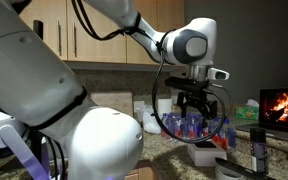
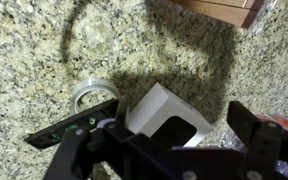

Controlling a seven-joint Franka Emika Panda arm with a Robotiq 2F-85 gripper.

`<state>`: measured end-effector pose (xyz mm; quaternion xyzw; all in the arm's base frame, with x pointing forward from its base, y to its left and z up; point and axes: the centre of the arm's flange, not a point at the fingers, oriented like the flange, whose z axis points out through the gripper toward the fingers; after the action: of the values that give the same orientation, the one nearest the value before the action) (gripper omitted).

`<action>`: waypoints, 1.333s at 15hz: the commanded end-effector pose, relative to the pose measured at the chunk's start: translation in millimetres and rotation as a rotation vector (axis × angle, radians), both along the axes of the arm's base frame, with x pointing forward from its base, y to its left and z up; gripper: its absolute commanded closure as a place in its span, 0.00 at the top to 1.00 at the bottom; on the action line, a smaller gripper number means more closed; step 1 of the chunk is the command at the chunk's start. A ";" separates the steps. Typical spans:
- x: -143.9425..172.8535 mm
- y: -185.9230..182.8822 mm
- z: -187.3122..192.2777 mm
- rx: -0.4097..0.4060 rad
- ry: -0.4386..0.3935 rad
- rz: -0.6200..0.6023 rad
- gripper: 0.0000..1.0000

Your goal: Pick up the bottle and remote, then put them on the box

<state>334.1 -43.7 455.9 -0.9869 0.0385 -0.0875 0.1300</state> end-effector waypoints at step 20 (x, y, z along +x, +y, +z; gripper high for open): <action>69.6 -19.3 4.7 -0.023 0.063 0.025 1.00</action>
<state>347.5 -55.0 455.0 -0.9869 0.0499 -0.0796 0.1315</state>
